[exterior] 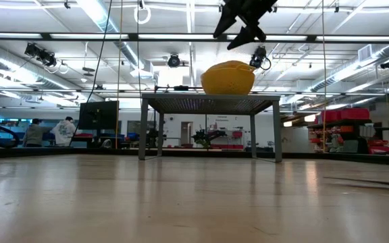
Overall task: Pick & Place Fruit
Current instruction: Put the blue patterned table knife on the shelf
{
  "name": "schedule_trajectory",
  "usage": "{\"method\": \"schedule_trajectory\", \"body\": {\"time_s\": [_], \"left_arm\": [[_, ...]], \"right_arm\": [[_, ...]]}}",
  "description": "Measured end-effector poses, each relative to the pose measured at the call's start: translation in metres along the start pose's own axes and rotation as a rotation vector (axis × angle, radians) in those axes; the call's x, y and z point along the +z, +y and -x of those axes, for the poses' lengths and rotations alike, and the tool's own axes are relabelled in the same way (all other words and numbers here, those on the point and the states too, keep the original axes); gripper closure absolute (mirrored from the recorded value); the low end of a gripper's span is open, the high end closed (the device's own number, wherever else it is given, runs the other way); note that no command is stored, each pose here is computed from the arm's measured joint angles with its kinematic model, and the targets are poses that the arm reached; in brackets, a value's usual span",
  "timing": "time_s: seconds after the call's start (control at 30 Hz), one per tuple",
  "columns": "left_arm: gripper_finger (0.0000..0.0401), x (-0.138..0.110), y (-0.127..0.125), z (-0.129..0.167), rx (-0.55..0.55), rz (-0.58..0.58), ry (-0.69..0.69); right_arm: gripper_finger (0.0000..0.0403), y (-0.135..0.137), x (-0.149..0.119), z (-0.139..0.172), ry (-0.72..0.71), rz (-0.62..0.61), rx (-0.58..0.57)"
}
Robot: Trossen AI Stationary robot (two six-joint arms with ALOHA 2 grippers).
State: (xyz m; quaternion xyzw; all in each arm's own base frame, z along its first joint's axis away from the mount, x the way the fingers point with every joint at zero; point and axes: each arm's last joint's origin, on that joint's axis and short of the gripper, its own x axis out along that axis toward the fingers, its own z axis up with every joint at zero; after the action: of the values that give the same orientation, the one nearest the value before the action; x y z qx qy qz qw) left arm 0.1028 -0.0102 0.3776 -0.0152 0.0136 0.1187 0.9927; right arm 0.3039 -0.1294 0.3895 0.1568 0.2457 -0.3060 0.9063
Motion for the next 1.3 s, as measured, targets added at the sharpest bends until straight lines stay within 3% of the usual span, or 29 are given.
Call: {"method": "schedule_trajectory", "body": {"time_s": [0.3,0.67,0.97,1.3], "left_arm": [[0.026,0.0,0.001,0.0,0.021,-0.001,0.0],[0.026,0.0,0.0,0.0,0.014,0.029,0.001],[0.026,0.0,0.0,0.0,0.0,0.028,0.002],[0.026,0.0,-0.002,0.0,-0.058,0.025,0.005]], "right_arm": [[0.0077,0.03,-0.008,0.012,0.003,0.076,0.089],[0.0077,0.084,-0.037,0.033,0.117,0.181,0.306],[0.0077,0.122,-0.061,0.057,0.118,0.259,0.305],[0.0077,0.139,-0.087,0.078,0.199,0.193,0.236]]}}
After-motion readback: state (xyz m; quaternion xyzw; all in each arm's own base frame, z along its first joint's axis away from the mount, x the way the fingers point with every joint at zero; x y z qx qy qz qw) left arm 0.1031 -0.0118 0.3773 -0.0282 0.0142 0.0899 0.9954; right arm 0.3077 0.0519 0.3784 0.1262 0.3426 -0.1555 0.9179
